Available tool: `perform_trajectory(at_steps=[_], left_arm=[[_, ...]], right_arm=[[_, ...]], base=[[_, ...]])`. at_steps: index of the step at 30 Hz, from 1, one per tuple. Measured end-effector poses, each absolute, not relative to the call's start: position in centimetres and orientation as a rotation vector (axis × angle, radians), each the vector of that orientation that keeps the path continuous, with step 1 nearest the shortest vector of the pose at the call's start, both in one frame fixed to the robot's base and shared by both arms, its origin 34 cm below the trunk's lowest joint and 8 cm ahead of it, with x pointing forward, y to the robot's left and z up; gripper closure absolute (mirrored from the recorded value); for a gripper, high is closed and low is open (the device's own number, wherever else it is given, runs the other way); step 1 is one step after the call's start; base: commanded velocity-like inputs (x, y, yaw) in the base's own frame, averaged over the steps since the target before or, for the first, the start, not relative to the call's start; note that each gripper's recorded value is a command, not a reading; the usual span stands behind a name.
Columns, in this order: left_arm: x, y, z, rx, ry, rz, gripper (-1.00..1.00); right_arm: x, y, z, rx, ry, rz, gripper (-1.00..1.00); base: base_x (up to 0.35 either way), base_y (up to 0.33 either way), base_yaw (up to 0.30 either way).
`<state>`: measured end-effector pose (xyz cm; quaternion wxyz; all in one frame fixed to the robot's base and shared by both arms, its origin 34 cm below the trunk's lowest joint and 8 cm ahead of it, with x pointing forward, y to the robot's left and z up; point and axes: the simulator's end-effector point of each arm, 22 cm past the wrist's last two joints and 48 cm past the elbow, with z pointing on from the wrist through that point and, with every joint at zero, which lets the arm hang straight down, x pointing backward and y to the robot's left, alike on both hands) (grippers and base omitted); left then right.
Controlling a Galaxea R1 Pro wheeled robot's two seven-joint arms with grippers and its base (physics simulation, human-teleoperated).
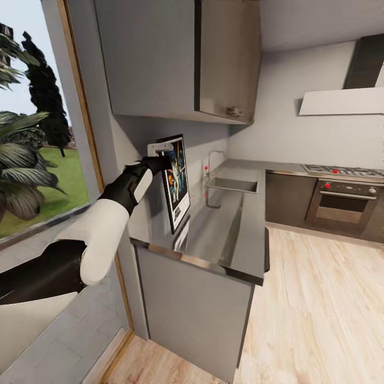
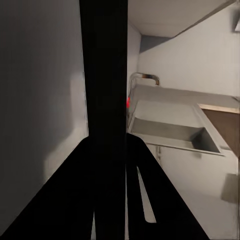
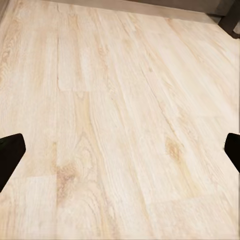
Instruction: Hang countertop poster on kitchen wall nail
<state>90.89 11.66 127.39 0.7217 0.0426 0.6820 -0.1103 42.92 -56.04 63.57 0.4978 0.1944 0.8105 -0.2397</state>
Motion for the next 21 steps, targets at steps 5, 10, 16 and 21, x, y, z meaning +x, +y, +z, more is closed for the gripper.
perform_trajectory(at_steps=[5,10,16,21], left_arm=[[90.89,11.69,127.39,0.094,1.507,-0.243,1.00],[90.88,11.67,127.41,0.094,1.506,-0.244,1.00],[90.88,11.62,127.43,0.097,1.505,-0.243,1.00],[90.87,11.59,127.44,0.098,1.505,-0.243,1.00]], right_arm=[[42.93,-56.01,63.57,0.471,1.962,-0.580,-1.00],[42.92,-55.96,63.53,0.470,1.963,-0.579,-1.00],[42.92,-56.01,63.56,0.471,1.962,-0.580,-1.00],[42.96,-55.94,63.54,0.470,1.962,-0.579,-1.00]], base=[[-0.120,-0.189,0.121],[-0.068,-0.130,0.247],[-0.143,-0.246,0.094],[-0.165,-0.274,0.140]])
